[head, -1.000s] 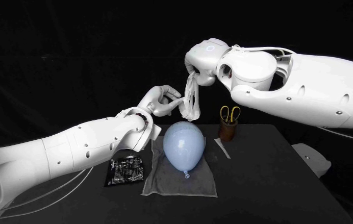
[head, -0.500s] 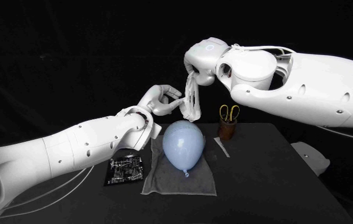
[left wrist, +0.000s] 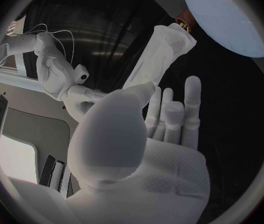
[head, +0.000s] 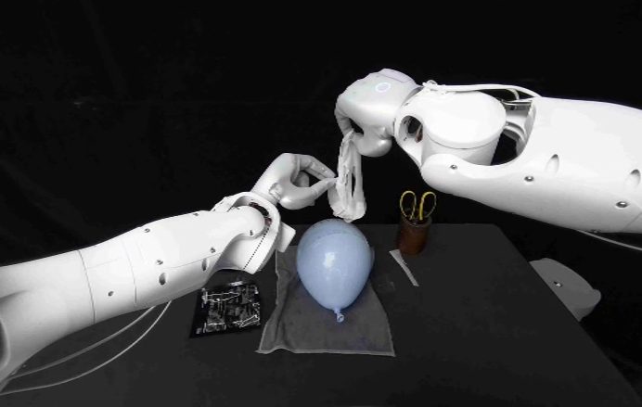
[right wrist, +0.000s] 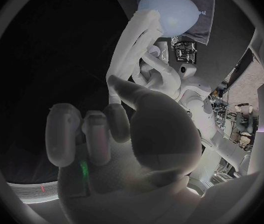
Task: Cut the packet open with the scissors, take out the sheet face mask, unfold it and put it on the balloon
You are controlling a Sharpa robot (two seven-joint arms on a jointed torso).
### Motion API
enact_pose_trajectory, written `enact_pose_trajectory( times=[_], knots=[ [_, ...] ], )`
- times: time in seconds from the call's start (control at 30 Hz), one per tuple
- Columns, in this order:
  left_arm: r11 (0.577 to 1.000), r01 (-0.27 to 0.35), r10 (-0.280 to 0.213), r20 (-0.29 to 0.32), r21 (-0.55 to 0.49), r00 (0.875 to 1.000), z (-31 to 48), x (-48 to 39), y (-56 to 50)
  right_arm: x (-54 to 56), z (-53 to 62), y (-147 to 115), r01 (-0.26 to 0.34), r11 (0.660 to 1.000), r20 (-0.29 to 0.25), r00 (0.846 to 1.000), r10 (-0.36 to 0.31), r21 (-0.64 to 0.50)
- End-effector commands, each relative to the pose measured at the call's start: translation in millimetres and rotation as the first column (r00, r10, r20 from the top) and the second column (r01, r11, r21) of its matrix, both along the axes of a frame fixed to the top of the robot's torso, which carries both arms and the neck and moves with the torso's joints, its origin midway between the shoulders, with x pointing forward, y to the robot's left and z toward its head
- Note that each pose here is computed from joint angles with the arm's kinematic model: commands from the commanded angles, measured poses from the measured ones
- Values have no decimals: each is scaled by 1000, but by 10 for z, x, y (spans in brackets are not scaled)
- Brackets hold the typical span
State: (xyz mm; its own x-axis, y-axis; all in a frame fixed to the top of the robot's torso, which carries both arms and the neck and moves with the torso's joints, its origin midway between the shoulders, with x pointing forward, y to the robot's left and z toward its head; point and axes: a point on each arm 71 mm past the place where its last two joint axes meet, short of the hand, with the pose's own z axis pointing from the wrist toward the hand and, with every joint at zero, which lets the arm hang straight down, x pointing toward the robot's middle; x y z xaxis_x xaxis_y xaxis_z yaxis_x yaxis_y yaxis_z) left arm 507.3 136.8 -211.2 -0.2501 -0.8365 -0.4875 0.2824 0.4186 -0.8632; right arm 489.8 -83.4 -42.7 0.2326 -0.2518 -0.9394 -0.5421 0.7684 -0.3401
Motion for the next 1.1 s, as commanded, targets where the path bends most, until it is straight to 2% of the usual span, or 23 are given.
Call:
enact_pose_trajectory(
  times=[0.03, 0.23, 0.6, 0.97, 1.1],
  knots=[
    [999, 31, -31, 35, -9, 999, 37, -10, -39, -2, 9, -2, 4, 1000, 10, 1000, -4, -1],
    [999, 36, -35, 45, -17, 998, 44, -10, -44, -1, 8, -9, 6, 1000, 9, 1000, -6, -1],
    [1000, 13, -12, 54, -21, 998, 49, 9, 3, 10, 10, -73, 18, 1000, 9, 1000, -18, 4],
    [999, -18, 21, 62, -47, 998, 103, 27, 111, 57, -2, -194, 48, 999, -4, 999, -48, 20],
    [996, -43, 47, 45, -79, 998, 153, 51, 181, 89, -33, -263, 68, 997, -24, 997, -68, 37]
  ],
)
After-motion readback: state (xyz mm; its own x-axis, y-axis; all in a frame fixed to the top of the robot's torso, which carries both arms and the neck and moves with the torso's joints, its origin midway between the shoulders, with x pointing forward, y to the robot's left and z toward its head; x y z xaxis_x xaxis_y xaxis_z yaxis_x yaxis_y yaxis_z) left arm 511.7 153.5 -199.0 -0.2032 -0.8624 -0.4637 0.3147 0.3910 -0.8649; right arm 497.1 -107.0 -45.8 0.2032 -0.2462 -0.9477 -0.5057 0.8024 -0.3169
